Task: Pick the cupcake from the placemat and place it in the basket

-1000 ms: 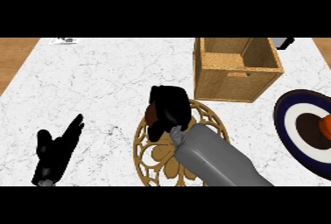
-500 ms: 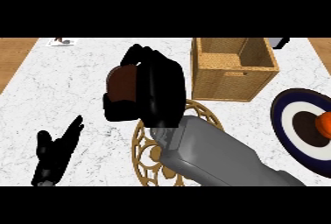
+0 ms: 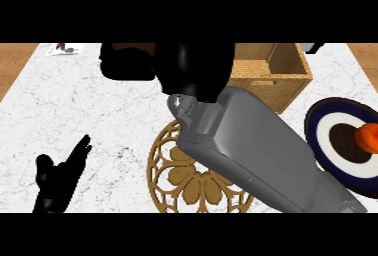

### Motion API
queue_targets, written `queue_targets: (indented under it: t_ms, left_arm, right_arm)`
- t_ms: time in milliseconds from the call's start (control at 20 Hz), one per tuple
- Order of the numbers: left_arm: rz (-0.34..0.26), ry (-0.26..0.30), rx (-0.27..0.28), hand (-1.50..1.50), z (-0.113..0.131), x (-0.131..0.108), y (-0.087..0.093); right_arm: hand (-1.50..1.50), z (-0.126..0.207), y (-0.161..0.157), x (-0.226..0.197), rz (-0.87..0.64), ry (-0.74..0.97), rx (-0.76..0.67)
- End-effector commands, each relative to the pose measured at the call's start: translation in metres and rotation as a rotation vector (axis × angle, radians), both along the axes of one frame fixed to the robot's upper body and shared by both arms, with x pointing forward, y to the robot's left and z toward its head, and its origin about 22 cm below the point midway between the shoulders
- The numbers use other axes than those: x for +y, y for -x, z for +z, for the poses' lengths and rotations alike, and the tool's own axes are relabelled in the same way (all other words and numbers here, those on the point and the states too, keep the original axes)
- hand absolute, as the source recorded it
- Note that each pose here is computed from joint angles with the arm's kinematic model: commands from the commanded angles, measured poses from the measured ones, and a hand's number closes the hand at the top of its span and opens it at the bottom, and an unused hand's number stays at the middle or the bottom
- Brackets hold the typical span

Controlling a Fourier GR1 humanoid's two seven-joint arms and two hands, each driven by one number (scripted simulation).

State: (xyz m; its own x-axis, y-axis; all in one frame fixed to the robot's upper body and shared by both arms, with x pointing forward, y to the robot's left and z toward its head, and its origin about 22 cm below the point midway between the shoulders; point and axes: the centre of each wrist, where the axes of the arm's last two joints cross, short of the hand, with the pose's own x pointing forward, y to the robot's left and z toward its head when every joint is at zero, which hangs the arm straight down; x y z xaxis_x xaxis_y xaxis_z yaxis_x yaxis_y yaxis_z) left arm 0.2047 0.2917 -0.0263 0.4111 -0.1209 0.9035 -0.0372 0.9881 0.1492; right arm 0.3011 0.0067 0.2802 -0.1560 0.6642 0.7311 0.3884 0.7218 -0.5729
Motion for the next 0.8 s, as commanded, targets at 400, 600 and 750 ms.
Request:
queue_targets:
  t_ms: [400,600,750]
  left_arm:
    - [0.025,0.016,0.123,0.00,-0.025,0.009,0.003]
    - [0.014,0.020,0.113,0.00,-0.028,-0.001,0.001]
    - [0.010,0.003,0.140,0.00,-0.020,0.009,0.009]
  right_arm:
    - [1.50,0.044,-0.052,-0.050,-0.181,-0.033,0.130]
    - [1.50,0.032,-0.076,-0.061,-0.208,-0.005,0.152]
    - [1.50,0.002,-0.087,-0.080,-0.195,-0.013,0.158]
